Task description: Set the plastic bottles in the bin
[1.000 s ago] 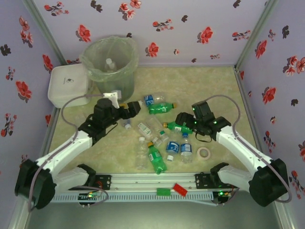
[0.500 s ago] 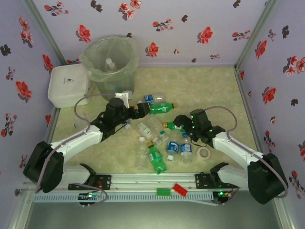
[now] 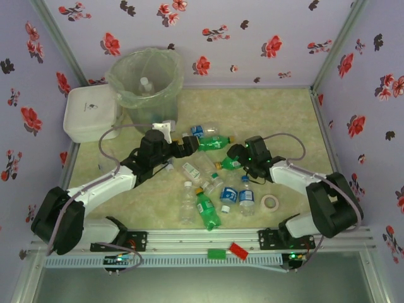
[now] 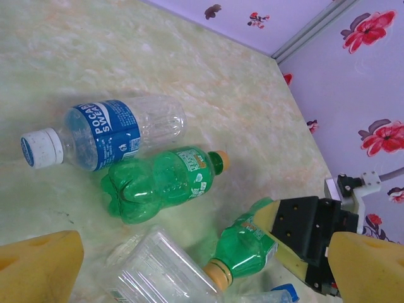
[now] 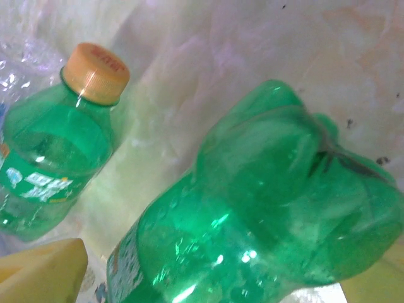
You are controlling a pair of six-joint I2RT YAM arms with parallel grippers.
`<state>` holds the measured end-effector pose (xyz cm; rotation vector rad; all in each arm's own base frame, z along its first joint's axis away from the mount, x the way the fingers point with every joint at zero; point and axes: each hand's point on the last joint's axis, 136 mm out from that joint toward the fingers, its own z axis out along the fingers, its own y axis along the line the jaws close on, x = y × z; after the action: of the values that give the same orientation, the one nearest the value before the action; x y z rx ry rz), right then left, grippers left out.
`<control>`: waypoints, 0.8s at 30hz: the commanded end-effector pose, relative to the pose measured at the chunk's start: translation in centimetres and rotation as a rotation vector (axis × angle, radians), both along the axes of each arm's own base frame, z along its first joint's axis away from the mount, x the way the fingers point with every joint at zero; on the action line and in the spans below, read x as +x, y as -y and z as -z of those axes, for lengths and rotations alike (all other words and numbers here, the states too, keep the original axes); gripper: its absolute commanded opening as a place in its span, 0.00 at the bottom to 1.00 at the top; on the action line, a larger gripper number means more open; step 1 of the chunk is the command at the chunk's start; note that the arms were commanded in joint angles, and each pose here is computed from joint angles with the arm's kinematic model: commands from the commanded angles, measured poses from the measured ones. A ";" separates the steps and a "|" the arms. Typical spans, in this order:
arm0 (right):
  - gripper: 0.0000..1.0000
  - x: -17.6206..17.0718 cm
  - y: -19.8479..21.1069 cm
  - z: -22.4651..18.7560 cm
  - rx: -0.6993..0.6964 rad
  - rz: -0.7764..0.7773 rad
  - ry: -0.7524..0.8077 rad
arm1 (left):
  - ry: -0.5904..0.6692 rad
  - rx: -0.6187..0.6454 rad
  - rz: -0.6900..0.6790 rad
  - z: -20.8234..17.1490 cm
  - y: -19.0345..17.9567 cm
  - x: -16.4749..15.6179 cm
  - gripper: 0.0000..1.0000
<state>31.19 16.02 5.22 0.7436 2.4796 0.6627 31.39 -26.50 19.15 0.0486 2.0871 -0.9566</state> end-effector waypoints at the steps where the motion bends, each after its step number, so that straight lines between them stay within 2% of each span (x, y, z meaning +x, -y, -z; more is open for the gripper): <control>1: 0.99 1.9 0.4 -0.3 -0.010 0.046 0.042 | 0.020 -0.009 -0.013 -0.8 0.3 0.4 1.00; 6: 0.95 2.9 0.5 0.7 -0.004 0.073 0.038 | 0.019 0.003 -0.011 -0.8 0.2 0.5 1.00; 15: 0.73 4.1 0.5 1.5 0.038 0.122 0.062 | 0.024 0.012 -0.007 -1.3 0.3 0.6 1.00; 24: 0.59 5.6 0.0 0.3 0.152 0.167 0.136 | 0.029 0.014 -0.006 -1.6 0.5 0.7 1.00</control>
<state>32.54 14.33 2.80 0.9579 2.4294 0.6294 31.65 -26.70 19.86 0.0532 2.0853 -0.9538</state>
